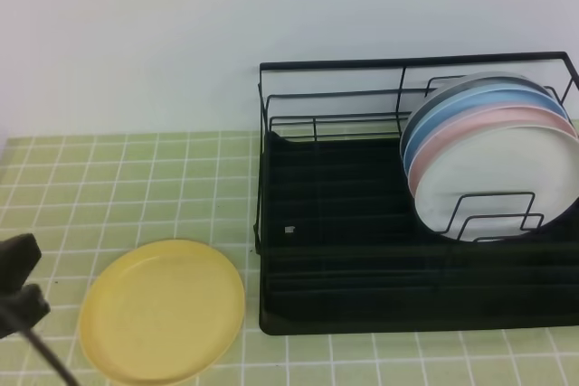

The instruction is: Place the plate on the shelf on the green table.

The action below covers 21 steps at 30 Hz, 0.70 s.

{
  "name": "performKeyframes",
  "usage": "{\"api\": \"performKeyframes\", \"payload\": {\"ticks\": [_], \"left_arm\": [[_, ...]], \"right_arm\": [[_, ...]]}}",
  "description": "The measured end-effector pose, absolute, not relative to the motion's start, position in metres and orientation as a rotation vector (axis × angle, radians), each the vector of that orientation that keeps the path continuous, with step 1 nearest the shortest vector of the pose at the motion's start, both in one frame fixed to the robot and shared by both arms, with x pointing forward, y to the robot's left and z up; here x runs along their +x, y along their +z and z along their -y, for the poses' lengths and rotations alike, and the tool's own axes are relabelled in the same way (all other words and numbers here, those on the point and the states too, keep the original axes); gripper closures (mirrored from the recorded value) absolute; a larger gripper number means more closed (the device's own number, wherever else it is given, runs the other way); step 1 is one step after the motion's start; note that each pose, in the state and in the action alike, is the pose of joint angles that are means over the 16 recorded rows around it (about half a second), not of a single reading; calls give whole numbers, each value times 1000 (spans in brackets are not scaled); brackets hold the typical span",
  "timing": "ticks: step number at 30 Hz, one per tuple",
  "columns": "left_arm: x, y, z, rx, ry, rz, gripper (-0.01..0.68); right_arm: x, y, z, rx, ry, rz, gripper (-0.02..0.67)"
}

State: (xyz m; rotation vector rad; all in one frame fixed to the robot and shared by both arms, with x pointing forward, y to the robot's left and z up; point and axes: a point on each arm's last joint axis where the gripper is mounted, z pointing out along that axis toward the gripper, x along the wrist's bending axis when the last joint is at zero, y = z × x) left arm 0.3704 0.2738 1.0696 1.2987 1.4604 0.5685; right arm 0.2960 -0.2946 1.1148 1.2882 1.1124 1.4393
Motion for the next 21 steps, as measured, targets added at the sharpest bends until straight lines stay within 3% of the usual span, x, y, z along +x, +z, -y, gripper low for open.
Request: {"api": "performKeyframes", "payload": {"ticks": [12, 21], "left_arm": [[426, 1067, -276, 1553, 483, -1624, 676], [451, 1057, -299, 1629, 395, -1762, 676]], "right_arm": [[331, 1117, 274, 1369, 1137, -1757, 652], [359, 1106, 249, 1265, 1088, -2176, 652]]}}
